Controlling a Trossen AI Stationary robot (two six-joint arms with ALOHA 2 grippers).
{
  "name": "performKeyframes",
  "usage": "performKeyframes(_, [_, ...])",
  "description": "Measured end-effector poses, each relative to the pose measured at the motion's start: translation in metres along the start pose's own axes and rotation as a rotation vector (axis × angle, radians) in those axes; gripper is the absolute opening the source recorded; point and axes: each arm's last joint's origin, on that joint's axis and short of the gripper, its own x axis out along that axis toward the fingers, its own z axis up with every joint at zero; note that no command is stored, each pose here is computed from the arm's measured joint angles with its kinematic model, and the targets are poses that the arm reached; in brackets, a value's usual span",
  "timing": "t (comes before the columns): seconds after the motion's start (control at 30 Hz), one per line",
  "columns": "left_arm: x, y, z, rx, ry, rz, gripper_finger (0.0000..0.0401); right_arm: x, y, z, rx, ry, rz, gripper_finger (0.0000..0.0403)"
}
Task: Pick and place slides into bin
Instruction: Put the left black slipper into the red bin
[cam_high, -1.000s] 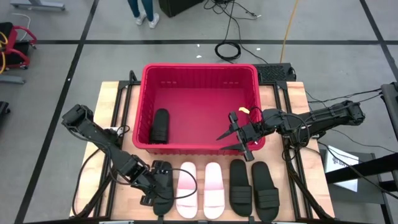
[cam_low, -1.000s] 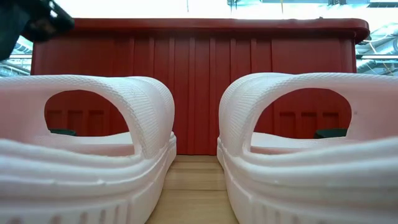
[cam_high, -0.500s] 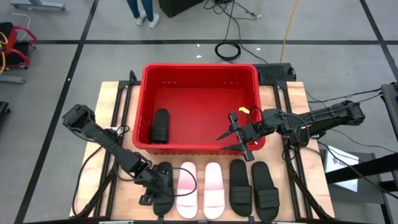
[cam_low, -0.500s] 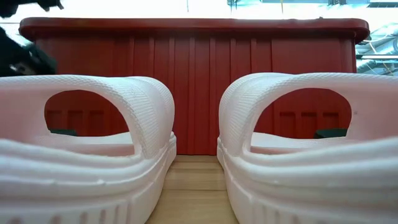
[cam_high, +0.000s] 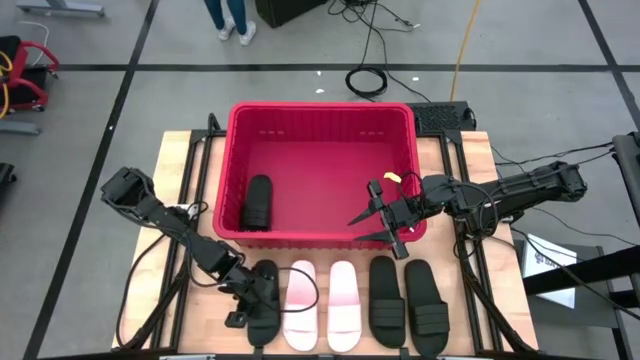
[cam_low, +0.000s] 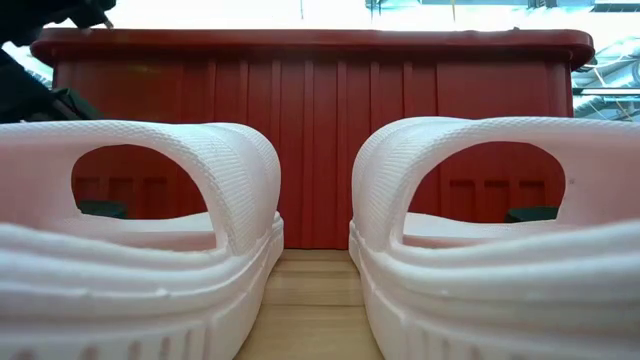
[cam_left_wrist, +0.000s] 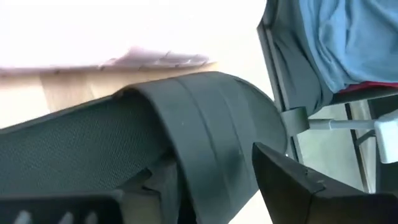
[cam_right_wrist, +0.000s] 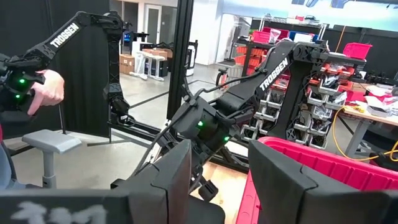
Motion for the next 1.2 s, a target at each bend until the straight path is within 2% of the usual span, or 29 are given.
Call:
performKeyframes(0.37, [-0.0001,-0.0009,0.0007,0.025,-0.001,-0.02,0.0066,0.0,0.0,0.0,-0.001,0.0,0.0,0.0153])
performKeyframes(0.63, [-0.0001,-0.0012,0.0008,0.082,-0.001,-0.024,0.0015,0.0,0.0,0.0,-0.002,0.0,0.0,0.0153])
performKeyframes(0.77, [-0.0002,-0.0013,0.0008,0.116,-0.002,-0.025,0.0004,0.0,0.0,0.0,-0.004,0.0,0.0,0.0153])
performKeyframes(0.93, [-0.0003,-0.0024,0.0012,0.144,0.003,-0.057,0.0011,0.0,0.0,0.0,-0.004,0.0,0.0,0.0153])
performKeyframes(1.2, [-0.0008,-0.0042,0.002,0.149,0.008,-0.102,0.0007,0.0,0.0,0.0,-0.011,0.0,0.0,0.0153])
